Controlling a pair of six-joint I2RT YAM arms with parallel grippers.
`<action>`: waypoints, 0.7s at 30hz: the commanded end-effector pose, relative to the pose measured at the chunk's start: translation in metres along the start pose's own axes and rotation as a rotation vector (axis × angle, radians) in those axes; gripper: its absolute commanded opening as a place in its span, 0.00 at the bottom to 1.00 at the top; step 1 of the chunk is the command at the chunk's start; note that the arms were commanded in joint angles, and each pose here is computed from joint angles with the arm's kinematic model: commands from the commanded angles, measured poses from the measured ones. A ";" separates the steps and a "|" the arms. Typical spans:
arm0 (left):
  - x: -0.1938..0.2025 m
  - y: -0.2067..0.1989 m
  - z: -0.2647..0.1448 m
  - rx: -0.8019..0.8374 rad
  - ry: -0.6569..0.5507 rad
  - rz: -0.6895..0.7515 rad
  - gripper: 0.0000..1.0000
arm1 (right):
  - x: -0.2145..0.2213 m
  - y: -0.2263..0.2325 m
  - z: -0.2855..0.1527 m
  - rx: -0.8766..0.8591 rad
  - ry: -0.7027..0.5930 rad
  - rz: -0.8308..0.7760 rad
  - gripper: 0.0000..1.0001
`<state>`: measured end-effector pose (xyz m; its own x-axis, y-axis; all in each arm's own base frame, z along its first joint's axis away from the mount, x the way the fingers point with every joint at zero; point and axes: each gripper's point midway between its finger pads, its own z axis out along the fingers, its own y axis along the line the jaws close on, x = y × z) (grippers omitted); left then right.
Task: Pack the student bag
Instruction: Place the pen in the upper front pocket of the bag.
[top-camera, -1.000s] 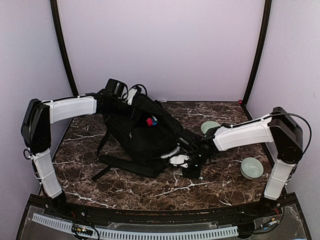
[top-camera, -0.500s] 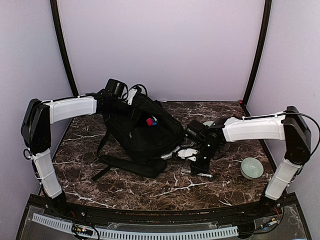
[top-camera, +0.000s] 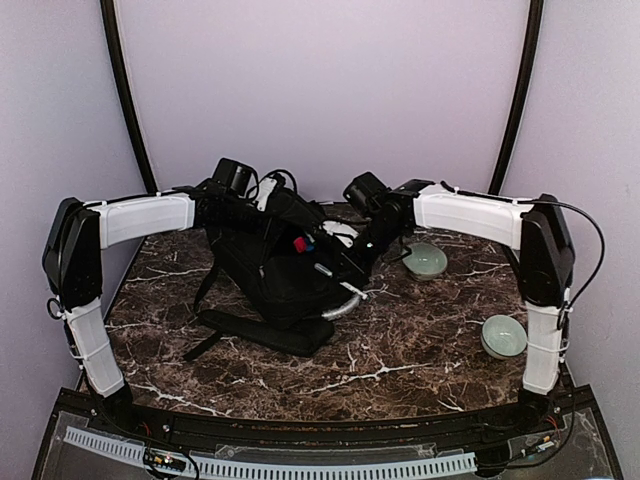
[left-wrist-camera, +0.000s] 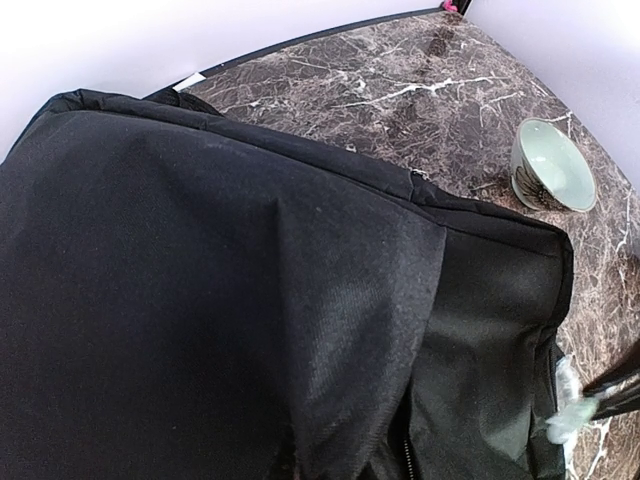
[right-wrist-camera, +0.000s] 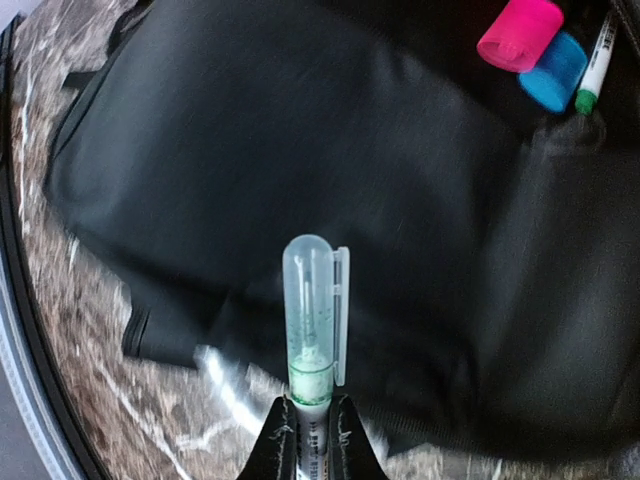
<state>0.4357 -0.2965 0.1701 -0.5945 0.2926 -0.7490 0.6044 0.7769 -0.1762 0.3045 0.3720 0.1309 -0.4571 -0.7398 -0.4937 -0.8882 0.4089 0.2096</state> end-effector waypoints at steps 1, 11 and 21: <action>-0.045 -0.040 -0.033 0.094 -0.123 0.068 0.04 | -0.048 -0.020 0.009 0.031 -0.097 0.071 0.01; -0.045 -0.045 -0.034 0.101 -0.123 0.076 0.04 | -0.103 -0.084 0.028 0.112 -0.229 0.225 0.00; -0.044 -0.045 -0.032 0.098 -0.120 0.079 0.04 | -0.095 -0.069 0.023 0.046 -0.226 0.229 0.36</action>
<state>0.4304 -0.3035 0.1710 -0.5850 0.3150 -0.7473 0.6183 0.7695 -0.1597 0.4174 0.4289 0.1253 -0.6372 -0.5060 -0.5814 -0.7425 0.6052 0.2870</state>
